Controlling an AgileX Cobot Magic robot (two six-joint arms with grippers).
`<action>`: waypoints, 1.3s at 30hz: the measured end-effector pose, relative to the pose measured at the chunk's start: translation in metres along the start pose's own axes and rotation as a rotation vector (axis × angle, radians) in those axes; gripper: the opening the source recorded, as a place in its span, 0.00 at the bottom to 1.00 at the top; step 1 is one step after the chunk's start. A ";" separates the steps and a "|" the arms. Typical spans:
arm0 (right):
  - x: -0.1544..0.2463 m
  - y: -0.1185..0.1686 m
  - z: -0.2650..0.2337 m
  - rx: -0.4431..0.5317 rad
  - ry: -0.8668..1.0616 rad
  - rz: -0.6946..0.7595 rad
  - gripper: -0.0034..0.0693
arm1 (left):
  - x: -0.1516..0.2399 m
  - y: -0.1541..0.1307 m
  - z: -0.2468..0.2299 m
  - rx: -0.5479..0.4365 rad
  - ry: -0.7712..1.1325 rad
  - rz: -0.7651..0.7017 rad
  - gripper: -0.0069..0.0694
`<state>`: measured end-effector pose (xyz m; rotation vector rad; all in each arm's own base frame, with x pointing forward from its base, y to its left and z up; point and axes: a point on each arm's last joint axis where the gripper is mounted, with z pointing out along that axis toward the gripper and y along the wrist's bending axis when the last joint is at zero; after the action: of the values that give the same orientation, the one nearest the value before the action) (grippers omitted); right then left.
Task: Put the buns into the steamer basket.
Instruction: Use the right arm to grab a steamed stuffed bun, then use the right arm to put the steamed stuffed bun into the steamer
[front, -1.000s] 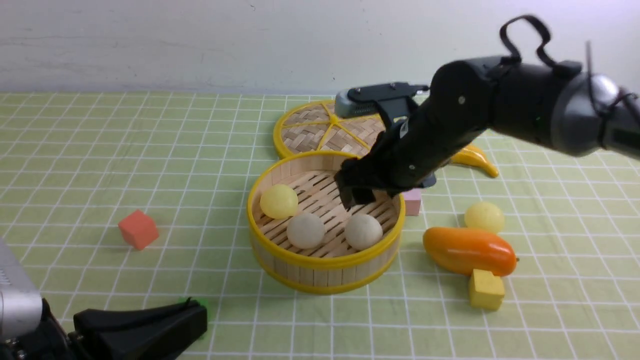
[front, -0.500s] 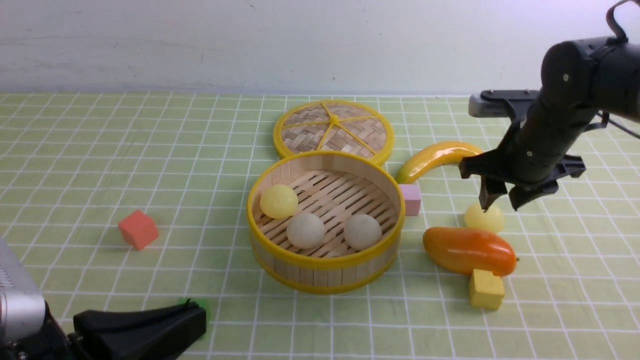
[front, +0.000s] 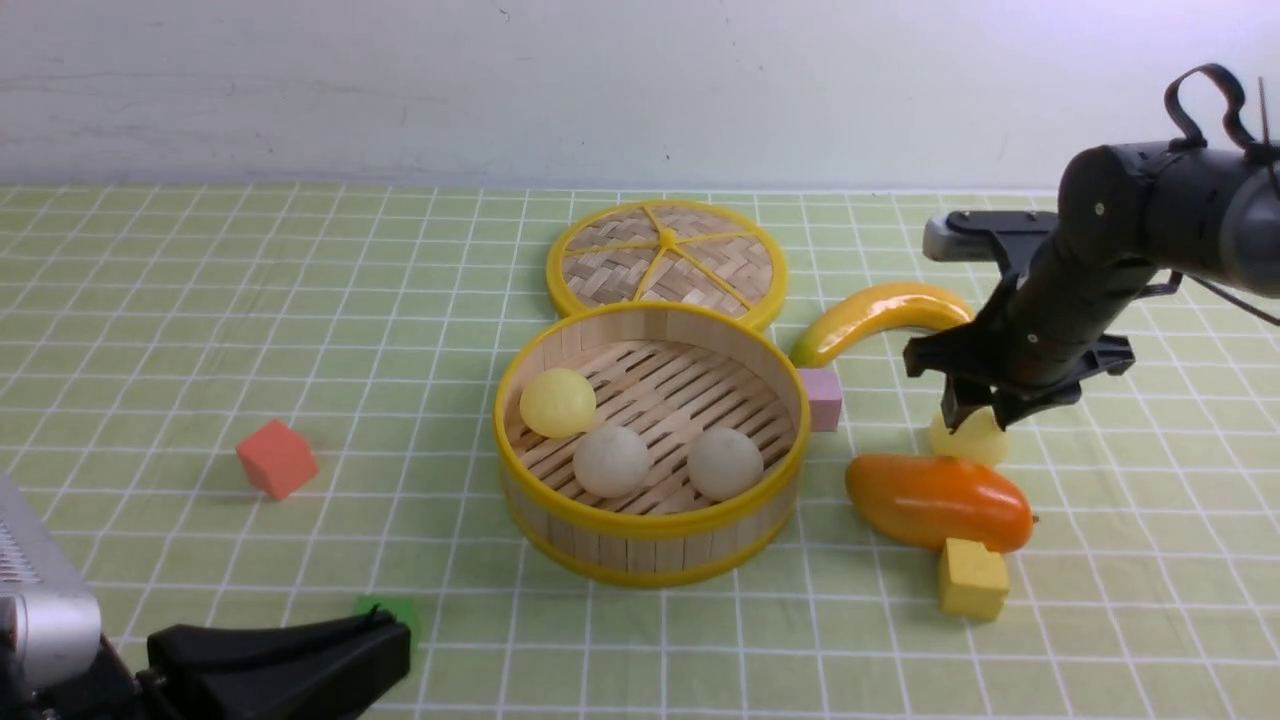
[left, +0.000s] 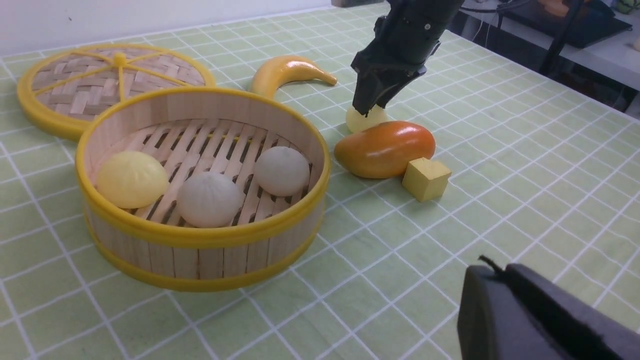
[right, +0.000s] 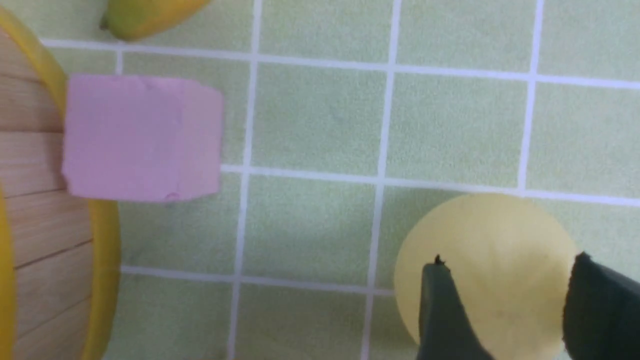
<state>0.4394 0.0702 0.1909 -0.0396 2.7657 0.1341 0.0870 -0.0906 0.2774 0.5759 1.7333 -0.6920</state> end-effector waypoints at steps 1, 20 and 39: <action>0.001 0.000 0.004 0.001 0.004 0.000 0.50 | 0.000 0.000 0.000 0.000 0.000 0.000 0.12; -0.007 0.031 -0.053 -0.102 -0.136 -0.132 0.06 | 0.001 0.001 0.000 -0.006 0.016 0.021 0.12; -0.007 0.147 0.011 -0.371 -0.343 -0.208 0.51 | 0.006 0.002 0.000 -0.022 0.064 0.036 0.14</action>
<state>0.4430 0.2176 0.1959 -0.3635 2.3439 0.5417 0.0869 -0.0888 0.2716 0.6178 1.7833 -0.6347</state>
